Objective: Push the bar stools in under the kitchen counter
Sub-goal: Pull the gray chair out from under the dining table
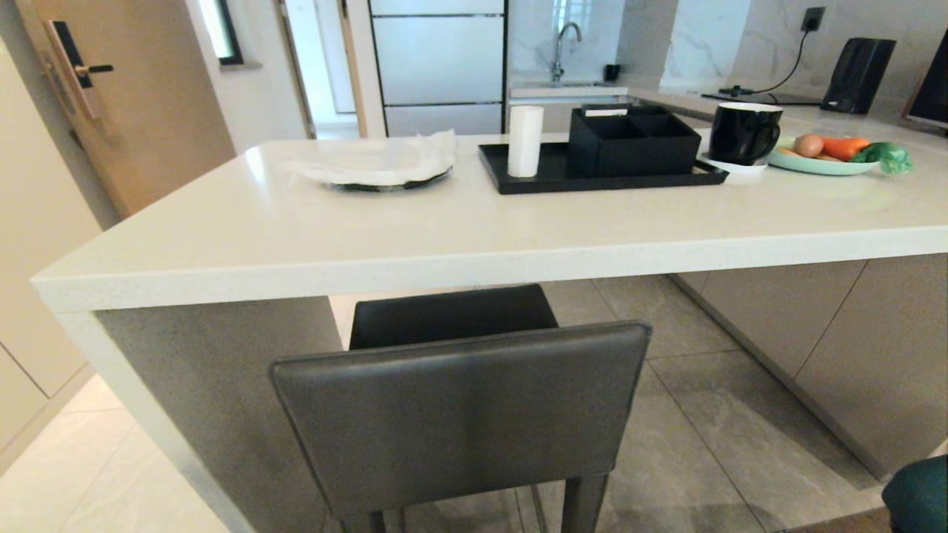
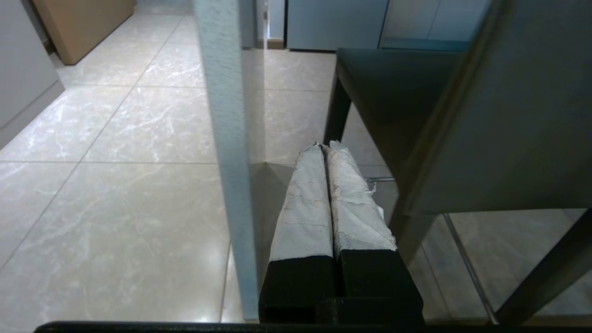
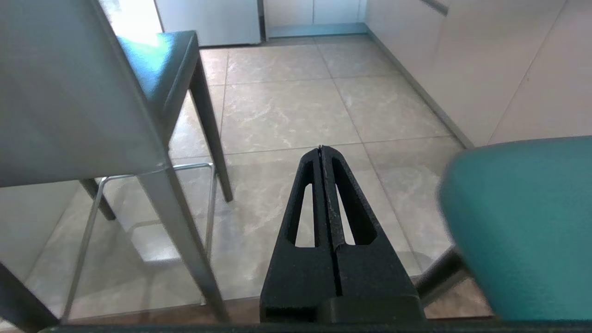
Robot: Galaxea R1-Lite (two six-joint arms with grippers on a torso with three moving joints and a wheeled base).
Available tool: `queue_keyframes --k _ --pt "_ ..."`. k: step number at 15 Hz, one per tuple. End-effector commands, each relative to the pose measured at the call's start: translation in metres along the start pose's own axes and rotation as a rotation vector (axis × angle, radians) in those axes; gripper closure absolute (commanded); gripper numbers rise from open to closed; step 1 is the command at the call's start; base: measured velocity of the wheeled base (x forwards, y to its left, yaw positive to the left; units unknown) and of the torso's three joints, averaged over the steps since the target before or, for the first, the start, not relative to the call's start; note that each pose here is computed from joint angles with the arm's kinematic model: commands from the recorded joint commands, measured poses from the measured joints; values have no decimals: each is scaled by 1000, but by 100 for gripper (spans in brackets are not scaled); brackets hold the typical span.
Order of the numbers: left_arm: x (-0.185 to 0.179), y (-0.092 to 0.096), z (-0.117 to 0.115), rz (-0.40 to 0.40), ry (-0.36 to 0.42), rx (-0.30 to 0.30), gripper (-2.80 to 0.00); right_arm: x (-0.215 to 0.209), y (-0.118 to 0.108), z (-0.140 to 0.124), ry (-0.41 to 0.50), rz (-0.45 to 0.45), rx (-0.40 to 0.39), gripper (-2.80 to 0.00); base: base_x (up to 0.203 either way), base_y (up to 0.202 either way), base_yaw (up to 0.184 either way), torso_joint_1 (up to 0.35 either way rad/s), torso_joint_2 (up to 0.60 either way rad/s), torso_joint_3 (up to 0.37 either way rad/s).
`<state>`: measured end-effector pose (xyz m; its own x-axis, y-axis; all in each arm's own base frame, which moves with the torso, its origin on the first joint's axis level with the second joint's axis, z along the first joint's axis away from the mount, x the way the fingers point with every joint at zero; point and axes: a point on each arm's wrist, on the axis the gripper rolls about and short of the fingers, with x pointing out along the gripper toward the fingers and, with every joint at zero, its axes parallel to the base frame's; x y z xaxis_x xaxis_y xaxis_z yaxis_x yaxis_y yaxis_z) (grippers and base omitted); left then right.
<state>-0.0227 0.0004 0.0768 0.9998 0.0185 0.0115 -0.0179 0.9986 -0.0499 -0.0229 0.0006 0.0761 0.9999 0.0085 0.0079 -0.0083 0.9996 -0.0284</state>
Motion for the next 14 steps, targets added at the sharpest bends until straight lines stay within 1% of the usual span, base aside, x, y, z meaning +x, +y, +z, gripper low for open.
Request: queue_keyframes --k 1,4,6,11,12,13,14 --pt "0 0 0 1 1 -1 0 0 0 0 2 1 -1 0 -3 -151 2 -1 4 2" --pt "0 0 0 0 1 -1 0 0 0 0 2 1 -1 0 0 -197 2 4 2 5" --pt "0 0 0 0 -1 -1 0 0 0 0 2 1 -1 0 0 -146 1 3 5 2" --pt "0 0 0 0 1 -1 0 0 0 0 2 -1 1 0 0 -14 1 2 -1 1" --pt "0 0 0 0 1 -2 -280 0 0 0 2 -1 4 0 0 0 0 0 0 0" --pt "0 0 0 0 1 -2 -280 0 0 0 2 -6 10 0 0 0 0 0 0 0" --pt "0 0 0 0 1 -2 -280 0 0 0 2 -10 11 -280 0 0 0 0 0 0"
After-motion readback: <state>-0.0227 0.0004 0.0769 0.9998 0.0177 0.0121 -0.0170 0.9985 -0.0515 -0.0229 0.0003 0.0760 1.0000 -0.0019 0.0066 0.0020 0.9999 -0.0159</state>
